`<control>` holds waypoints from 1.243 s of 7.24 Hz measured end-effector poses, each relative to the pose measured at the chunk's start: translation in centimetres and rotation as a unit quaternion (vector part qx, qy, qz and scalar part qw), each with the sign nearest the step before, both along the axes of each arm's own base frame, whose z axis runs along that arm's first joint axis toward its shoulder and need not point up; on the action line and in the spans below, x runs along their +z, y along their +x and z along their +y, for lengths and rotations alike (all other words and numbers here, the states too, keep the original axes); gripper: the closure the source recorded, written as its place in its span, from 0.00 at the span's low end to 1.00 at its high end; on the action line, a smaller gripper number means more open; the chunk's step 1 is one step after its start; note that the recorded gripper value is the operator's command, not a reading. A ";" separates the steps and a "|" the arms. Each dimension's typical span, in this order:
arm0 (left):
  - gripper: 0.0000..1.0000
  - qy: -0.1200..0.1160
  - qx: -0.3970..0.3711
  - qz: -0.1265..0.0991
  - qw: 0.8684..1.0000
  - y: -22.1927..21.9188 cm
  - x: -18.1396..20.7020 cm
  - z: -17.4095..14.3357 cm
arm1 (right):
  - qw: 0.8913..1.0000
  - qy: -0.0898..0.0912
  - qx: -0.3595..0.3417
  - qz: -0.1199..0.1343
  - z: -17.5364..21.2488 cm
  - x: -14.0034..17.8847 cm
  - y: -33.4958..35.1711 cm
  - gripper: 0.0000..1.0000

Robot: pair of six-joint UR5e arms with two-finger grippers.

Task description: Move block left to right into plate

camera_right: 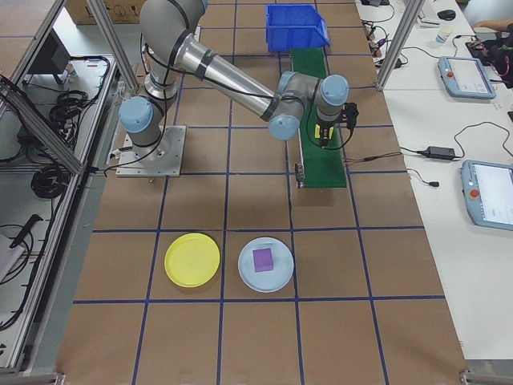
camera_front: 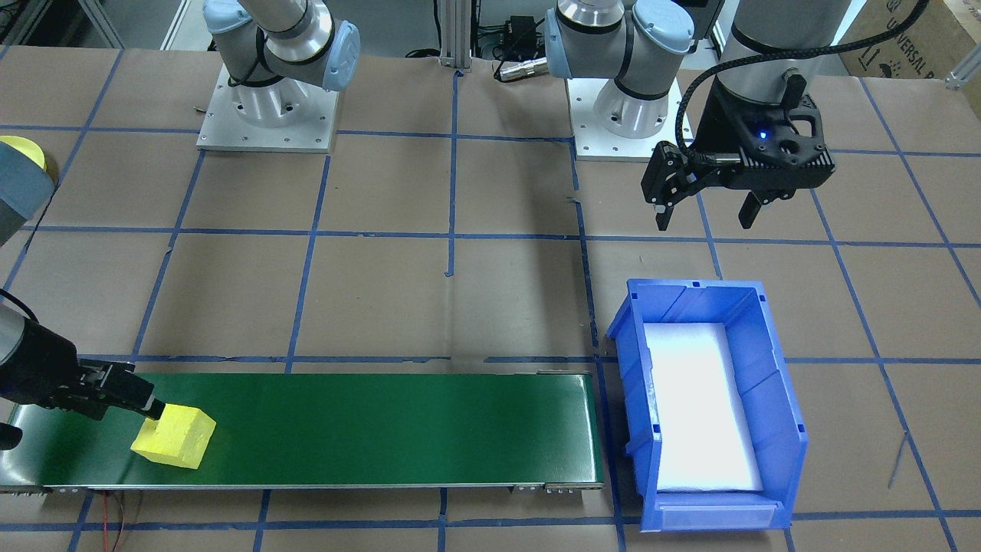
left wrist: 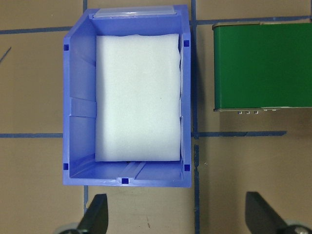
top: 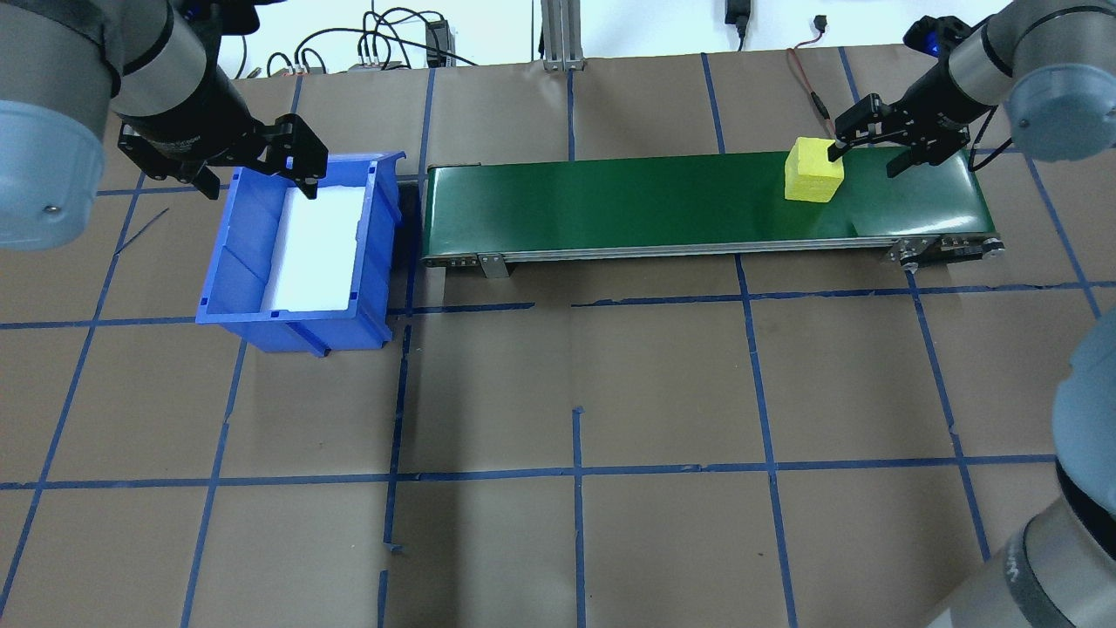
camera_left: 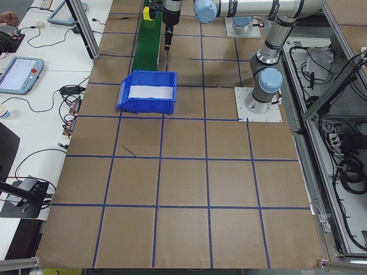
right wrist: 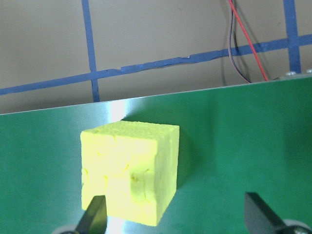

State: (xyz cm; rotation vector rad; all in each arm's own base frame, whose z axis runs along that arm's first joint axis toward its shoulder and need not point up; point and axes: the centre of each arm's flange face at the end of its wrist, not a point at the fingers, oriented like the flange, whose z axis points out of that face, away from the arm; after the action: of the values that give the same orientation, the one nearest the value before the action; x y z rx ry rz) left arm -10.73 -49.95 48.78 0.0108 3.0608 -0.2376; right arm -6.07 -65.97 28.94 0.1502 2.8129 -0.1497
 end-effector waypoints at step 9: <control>0.00 0.061 0.001 -0.003 0.998 -0.1 0.6 1.4 | 0.998 0.019 -0.029 0.050 -2.1 -4.0 -0.6 0.68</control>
State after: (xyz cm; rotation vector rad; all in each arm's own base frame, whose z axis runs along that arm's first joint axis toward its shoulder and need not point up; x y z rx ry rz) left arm -10.79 -48.58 49.38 0.0140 3.0647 -0.0494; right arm -6.64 -68.08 24.98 0.2397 2.9133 -0.1208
